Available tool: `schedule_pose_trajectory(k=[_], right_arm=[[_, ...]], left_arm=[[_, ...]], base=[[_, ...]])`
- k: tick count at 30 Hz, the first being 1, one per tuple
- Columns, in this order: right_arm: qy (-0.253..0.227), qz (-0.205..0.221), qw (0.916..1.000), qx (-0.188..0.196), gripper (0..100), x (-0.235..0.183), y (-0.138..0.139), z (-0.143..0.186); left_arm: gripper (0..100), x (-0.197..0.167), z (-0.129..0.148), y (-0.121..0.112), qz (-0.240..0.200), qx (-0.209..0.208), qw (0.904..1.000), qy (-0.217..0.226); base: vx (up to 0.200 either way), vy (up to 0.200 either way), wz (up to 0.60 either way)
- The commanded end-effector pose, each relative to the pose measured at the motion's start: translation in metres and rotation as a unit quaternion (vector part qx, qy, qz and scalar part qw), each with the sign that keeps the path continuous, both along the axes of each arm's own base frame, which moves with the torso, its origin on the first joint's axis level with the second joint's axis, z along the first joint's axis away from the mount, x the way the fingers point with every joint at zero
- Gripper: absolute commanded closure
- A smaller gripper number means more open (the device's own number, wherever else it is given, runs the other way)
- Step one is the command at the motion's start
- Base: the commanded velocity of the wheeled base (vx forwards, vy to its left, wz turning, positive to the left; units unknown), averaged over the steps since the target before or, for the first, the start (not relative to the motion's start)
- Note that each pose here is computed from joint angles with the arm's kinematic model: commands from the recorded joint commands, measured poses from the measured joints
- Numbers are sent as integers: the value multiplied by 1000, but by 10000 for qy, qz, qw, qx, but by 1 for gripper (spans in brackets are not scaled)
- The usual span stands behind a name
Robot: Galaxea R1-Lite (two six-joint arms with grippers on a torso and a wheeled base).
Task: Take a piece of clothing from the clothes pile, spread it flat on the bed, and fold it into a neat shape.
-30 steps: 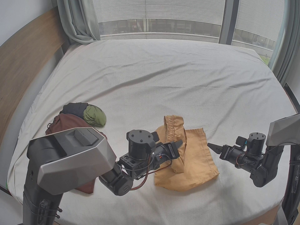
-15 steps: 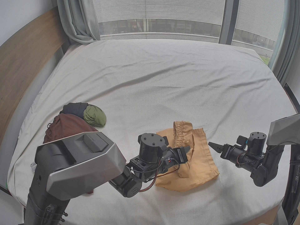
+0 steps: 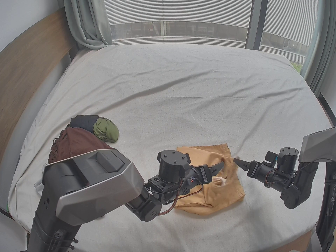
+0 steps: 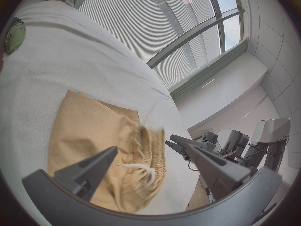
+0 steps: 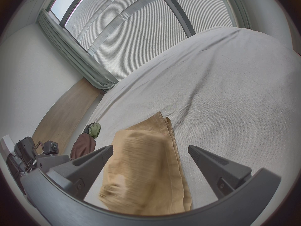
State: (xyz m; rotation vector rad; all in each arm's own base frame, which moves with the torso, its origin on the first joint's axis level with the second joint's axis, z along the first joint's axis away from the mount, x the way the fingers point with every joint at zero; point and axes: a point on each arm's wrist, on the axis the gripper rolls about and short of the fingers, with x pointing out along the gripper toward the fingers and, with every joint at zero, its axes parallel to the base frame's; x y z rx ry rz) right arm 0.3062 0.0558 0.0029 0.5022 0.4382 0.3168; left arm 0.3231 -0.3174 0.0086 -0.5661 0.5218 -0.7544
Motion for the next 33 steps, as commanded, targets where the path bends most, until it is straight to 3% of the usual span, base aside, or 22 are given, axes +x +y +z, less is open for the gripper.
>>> schedule_pose_trajectory(k=[1, 10, 19, 25, 33], right_arm=[[-8, 5, 10000, 1, 0, 0, 0, 0], [14, 36, 10000, -2, 0, -1, 2, 0], [40, 87, 10000, 0, 0, -3, 5, -1], [53, 90, 9999, -18, 0, -4, 7, -1], [40, 232, 9997, -34, 0, -11, 16, 4]], left_arm=[[0, 1, -1, 0, 116, 16, 9999, -27], [0, 3, 0, 16, 392, 122, 9991, -82], [0, -3, 24, 60, 686, 309, 9971, -116], [0, -9, 36, 92, 890, 392, 9952, -94], [0, -22, 49, 164, 1173, 538, 9913, -273]], base=[[0, 0, 0], [0, 0, 0], [0, 0, 0], [0, 0, 0], [0, 0, 0]])
